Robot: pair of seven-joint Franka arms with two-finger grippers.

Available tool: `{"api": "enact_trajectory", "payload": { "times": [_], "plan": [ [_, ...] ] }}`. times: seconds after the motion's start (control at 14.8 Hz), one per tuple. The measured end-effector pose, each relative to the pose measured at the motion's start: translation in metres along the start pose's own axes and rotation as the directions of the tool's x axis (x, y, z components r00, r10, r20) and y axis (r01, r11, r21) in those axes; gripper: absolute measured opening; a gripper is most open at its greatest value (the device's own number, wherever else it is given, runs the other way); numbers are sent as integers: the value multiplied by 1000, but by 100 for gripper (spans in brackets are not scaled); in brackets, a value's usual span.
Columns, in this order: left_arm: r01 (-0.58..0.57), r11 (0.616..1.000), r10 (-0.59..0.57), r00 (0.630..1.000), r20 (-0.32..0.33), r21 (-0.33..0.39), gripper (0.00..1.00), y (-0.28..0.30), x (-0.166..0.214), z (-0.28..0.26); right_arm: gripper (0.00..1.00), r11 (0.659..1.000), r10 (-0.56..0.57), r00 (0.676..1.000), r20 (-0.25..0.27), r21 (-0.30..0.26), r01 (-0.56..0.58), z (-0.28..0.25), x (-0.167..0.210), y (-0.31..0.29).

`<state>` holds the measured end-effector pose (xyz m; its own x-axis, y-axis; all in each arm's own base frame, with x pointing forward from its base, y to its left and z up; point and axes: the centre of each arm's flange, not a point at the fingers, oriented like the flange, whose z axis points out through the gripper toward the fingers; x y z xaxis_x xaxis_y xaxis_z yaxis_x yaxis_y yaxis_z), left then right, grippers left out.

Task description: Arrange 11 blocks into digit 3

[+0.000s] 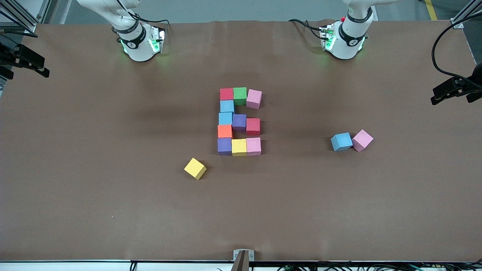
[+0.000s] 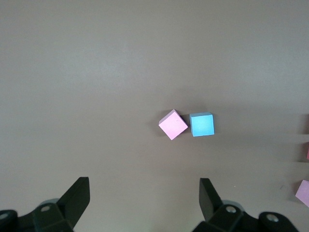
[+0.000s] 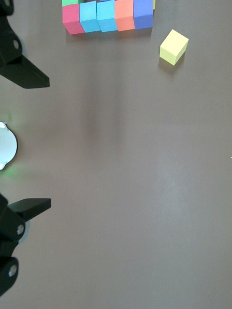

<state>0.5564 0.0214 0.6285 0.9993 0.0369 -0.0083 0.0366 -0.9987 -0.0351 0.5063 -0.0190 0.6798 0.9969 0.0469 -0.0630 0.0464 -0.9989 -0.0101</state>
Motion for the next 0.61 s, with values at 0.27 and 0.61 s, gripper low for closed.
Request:
{"api": "enact_trajectory", "payload": {
  "times": [0.27, 0.61],
  "plan": [
    [-3, 1000, 3, 1000, 4, -4, 100, 2, 1, 2, 100, 1000, 0, 1000, 1, 0, 0, 0, 0, 0],
    [-3, 1000, 3, 1000, 6, -4, 100, 2, 1, 3, 100, 1000, 1, 1000, 1, 0, -1, 0, 0, 0]
  ]
}}
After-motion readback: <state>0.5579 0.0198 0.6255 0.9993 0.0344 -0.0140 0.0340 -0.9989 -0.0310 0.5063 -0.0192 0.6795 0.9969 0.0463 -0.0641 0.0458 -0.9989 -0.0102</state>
